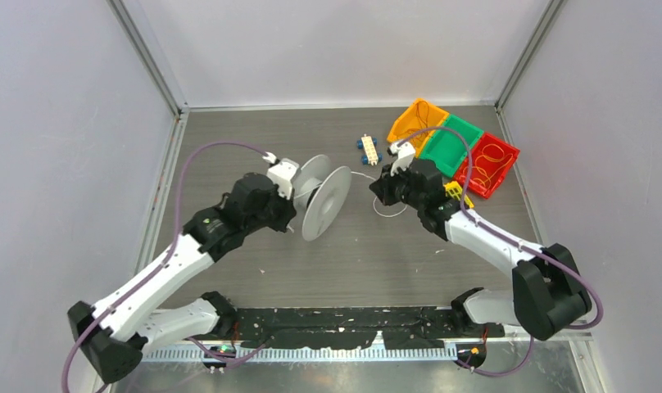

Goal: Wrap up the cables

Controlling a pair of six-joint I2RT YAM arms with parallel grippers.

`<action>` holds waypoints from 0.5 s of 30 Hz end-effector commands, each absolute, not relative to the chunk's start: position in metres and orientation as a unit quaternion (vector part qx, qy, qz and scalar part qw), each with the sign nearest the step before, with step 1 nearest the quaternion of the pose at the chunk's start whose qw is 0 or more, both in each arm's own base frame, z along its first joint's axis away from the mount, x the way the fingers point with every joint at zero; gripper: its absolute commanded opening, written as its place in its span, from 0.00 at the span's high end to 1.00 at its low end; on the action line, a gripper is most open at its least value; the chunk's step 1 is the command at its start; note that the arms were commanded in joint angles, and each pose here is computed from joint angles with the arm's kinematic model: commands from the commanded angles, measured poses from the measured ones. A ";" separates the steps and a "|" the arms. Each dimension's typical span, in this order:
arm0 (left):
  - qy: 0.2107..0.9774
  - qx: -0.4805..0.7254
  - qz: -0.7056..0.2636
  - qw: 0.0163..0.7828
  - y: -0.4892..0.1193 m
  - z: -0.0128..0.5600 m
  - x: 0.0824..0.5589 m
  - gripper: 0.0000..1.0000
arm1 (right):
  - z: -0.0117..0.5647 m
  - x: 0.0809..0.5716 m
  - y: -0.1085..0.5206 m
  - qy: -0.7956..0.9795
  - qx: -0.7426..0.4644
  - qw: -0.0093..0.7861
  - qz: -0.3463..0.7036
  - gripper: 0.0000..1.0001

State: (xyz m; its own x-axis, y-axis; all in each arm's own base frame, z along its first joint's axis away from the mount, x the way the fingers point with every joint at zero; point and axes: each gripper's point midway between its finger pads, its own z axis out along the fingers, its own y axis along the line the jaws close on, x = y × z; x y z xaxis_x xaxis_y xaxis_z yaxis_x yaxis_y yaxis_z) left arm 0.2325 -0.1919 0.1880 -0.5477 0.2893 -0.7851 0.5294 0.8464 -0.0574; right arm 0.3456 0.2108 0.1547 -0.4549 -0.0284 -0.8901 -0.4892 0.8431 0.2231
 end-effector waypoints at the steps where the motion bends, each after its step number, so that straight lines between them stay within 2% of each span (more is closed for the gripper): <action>1: 0.808 0.185 -0.249 0.502 -0.198 0.293 0.221 1.00 | 0.183 0.305 0.244 0.743 -0.229 0.541 0.321 0.94; 3: 0.786 0.182 -0.285 0.517 -0.200 0.318 0.211 1.00 | 0.198 0.282 0.260 0.694 -0.266 0.565 0.359 0.89; 6: 0.754 0.177 -0.338 0.534 -0.203 0.348 0.195 1.00 | 0.215 0.248 0.277 0.621 -0.303 0.589 0.419 0.73; 8: 0.741 0.173 -0.363 0.538 -0.205 0.361 0.187 1.00 | 0.235 0.233 0.285 0.569 -0.322 0.619 0.435 0.66; 11: 0.730 0.172 -0.389 0.535 -0.206 0.377 0.177 1.00 | 0.238 0.219 0.299 0.549 -0.345 0.619 0.443 0.52; 15: 0.716 0.160 -0.410 0.542 -0.205 0.397 0.172 1.00 | 0.224 0.204 0.314 0.540 -0.343 0.612 0.465 0.43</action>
State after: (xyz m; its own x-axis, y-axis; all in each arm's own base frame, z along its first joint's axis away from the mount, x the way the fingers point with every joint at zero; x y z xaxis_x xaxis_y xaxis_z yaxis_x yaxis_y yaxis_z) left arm 0.1814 -0.1993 0.3413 -0.4192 -0.0811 -0.9043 0.6216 0.7003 -0.3510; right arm 0.2164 0.3008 0.1991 -0.1261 0.0885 -0.9881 -0.9081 0.3905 0.1509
